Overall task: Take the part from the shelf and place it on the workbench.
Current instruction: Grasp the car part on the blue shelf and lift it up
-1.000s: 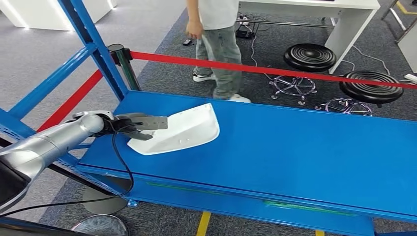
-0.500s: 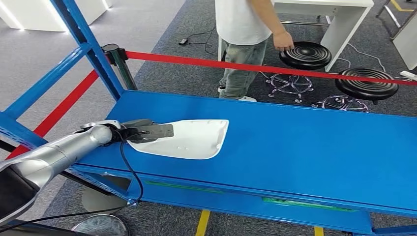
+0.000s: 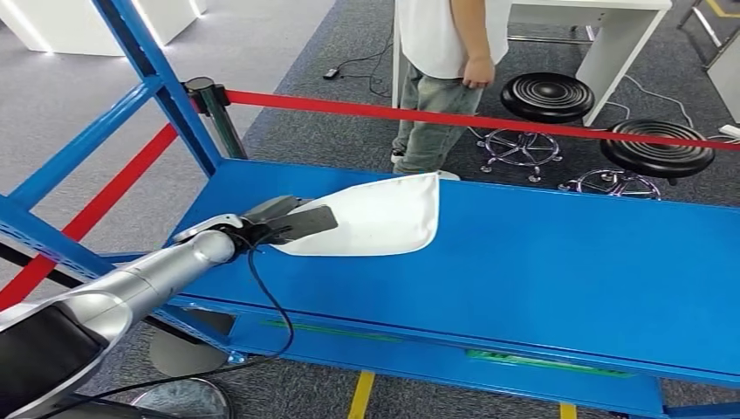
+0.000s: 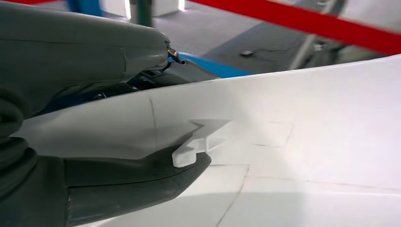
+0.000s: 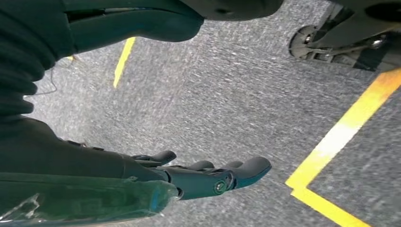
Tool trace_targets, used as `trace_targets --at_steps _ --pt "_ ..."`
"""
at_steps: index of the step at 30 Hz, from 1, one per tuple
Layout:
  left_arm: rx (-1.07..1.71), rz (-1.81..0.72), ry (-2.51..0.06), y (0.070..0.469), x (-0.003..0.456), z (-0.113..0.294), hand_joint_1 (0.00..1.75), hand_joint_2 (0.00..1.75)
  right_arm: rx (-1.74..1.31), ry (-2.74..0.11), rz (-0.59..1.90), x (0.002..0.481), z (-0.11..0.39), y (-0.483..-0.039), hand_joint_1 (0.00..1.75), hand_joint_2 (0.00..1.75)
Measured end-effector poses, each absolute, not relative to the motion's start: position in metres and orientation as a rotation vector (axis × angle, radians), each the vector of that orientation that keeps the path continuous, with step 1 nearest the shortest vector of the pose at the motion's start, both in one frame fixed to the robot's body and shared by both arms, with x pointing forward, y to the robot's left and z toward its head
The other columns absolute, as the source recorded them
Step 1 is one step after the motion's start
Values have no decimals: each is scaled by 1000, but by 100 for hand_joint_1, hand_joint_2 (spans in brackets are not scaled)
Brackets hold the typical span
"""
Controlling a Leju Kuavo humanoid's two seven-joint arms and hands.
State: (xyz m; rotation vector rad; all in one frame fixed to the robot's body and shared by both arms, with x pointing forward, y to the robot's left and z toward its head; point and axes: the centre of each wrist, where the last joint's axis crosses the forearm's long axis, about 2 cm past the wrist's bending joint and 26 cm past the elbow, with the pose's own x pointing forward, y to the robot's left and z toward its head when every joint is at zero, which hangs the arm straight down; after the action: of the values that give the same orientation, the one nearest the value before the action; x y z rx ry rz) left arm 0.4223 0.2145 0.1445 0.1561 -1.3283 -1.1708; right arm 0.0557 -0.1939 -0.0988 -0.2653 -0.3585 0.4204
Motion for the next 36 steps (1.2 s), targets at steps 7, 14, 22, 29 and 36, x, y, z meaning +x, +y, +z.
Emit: trace_targets --at_steps 7,14,22,29,36 --pt "12 -1022 -1503 188 419 162 175 175 -269 -347 384 53 -99 -195 0 175" --pt "-126 -878 -1703 177 416 195 175 175 -269 -346 358 53 -99 -195 0 175" --pt "-141 -818 -1895 183 407 211 175 175 -263 -342 343 52 -100 -196 0 175" --pt "-132 -798 -1975 189 402 226 175 175 -262 -349 335 54 -99 -196 0 175" --pt "-131 -771 -1975 193 398 223 175 175 -263 -348 329 54 -99 -196 0 175"
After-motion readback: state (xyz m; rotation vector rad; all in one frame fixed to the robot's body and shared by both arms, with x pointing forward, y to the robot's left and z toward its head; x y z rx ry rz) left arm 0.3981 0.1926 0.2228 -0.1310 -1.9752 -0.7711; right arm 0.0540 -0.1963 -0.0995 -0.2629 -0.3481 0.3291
